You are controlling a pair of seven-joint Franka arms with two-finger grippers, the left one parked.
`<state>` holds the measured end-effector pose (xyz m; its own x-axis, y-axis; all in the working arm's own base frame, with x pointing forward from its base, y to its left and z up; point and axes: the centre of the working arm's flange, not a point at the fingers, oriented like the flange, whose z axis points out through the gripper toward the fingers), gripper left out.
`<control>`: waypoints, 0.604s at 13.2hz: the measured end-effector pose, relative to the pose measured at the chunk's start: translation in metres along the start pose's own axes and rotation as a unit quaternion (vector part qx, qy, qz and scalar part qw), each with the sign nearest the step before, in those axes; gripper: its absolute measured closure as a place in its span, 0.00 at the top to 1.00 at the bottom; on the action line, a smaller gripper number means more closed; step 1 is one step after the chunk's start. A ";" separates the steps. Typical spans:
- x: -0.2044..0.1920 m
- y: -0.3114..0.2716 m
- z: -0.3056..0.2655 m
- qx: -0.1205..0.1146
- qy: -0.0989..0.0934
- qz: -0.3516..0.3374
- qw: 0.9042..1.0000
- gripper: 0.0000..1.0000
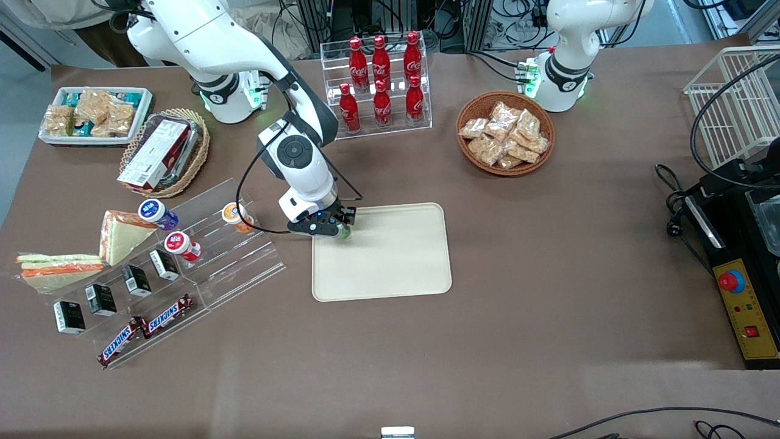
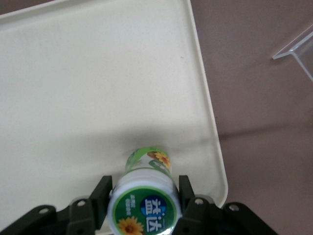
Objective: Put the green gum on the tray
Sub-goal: 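Lower the bottle onto the tray corner and open the right gripper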
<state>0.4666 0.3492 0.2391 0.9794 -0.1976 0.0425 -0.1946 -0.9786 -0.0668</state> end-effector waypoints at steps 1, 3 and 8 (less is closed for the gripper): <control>0.002 0.002 0.000 0.000 0.001 0.002 1.000 0.70; 0.004 0.003 -0.001 0.001 0.002 0.004 1.000 0.91; 0.020 -0.001 -0.028 0.005 0.008 0.011 1.000 1.00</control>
<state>0.4844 0.3444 0.2675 0.9736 -0.2207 0.0576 -0.2160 -0.9732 -0.0786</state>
